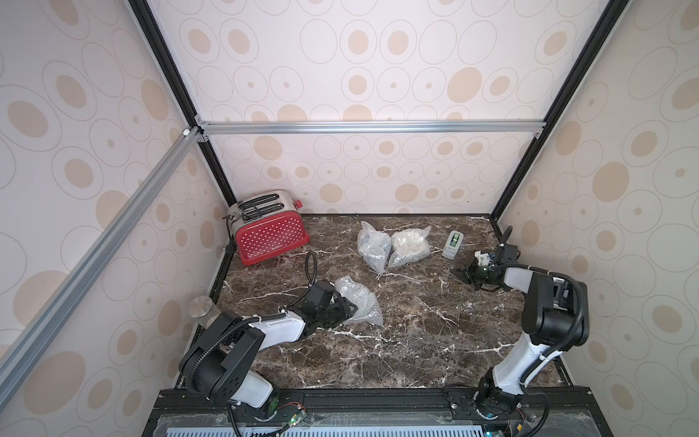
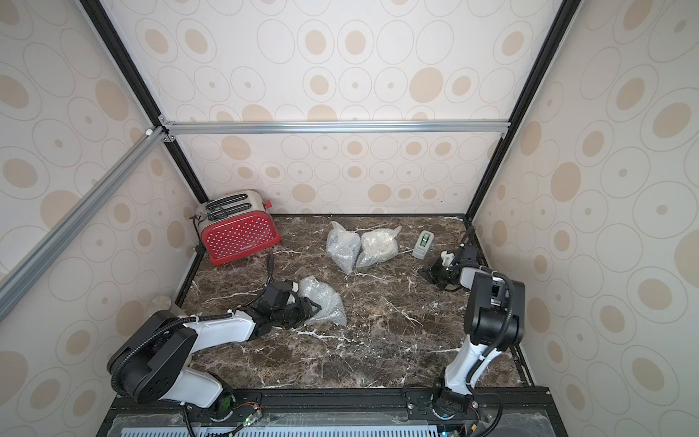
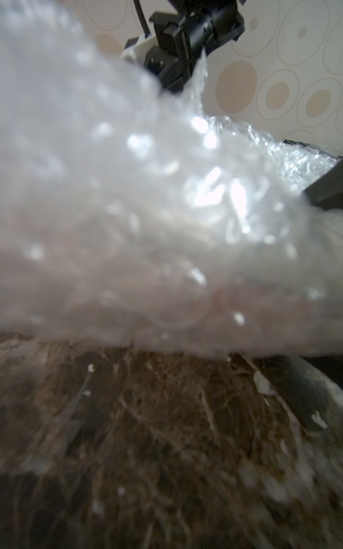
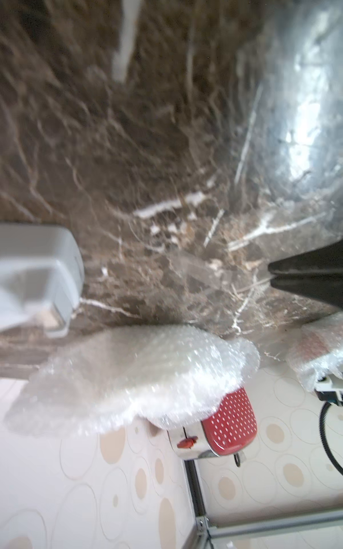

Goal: Wrap bowls in bubble wrap
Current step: Tear off the tape using the Tape Cutter, then stick the tape on the bubble wrap.

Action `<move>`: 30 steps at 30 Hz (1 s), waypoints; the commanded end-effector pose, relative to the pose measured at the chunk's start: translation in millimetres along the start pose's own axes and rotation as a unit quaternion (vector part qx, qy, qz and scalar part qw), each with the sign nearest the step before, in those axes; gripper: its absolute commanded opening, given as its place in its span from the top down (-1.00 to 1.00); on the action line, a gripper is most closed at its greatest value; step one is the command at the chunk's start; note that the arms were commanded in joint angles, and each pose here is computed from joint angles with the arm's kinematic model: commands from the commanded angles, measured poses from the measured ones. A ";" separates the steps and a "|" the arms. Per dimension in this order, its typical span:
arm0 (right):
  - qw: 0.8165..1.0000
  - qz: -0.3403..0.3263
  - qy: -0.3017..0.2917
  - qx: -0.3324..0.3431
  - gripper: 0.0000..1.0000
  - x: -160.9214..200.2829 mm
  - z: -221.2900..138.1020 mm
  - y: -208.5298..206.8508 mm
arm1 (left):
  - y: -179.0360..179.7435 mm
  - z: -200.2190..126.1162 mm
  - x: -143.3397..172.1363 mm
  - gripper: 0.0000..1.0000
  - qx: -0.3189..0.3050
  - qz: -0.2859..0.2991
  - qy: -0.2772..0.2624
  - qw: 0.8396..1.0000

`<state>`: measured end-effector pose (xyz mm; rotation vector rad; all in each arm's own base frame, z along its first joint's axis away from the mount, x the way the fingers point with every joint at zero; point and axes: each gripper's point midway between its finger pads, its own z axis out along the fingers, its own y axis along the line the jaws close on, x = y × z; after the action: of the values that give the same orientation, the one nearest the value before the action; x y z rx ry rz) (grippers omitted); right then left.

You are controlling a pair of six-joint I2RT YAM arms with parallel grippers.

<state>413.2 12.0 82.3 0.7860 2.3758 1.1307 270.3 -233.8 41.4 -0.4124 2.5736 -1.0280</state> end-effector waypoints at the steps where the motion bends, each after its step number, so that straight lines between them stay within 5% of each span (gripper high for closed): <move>1: 0.999 -0.009 0.032 -0.033 0.95 29.6 -8.8 33.2 | -12.9 1.8 -4.3 -0.04 0.012 0.018 0.000 1.000; 10: 0.976 -0.107 0.169 -0.084 0.92 120.6 14.0 131.0 | -13.1 2.1 -4.7 -0.04 0.007 0.025 0.003 1.000; 20: 0.901 -0.199 0.347 -0.166 0.91 218.7 13.9 204.6 | -7.3 2.7 -7.9 -0.04 0.001 0.038 0.007 0.999; 30: 0.844 -0.254 0.458 -0.116 0.91 283.0 27.0 194.3 | -2.2 -1.7 -19.1 -0.03 0.012 0.045 0.017 0.999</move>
<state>296.4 305.6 193.2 -0.5079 2.7031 1.7220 280.7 -223.9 41.0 -0.3256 2.5885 -1.0359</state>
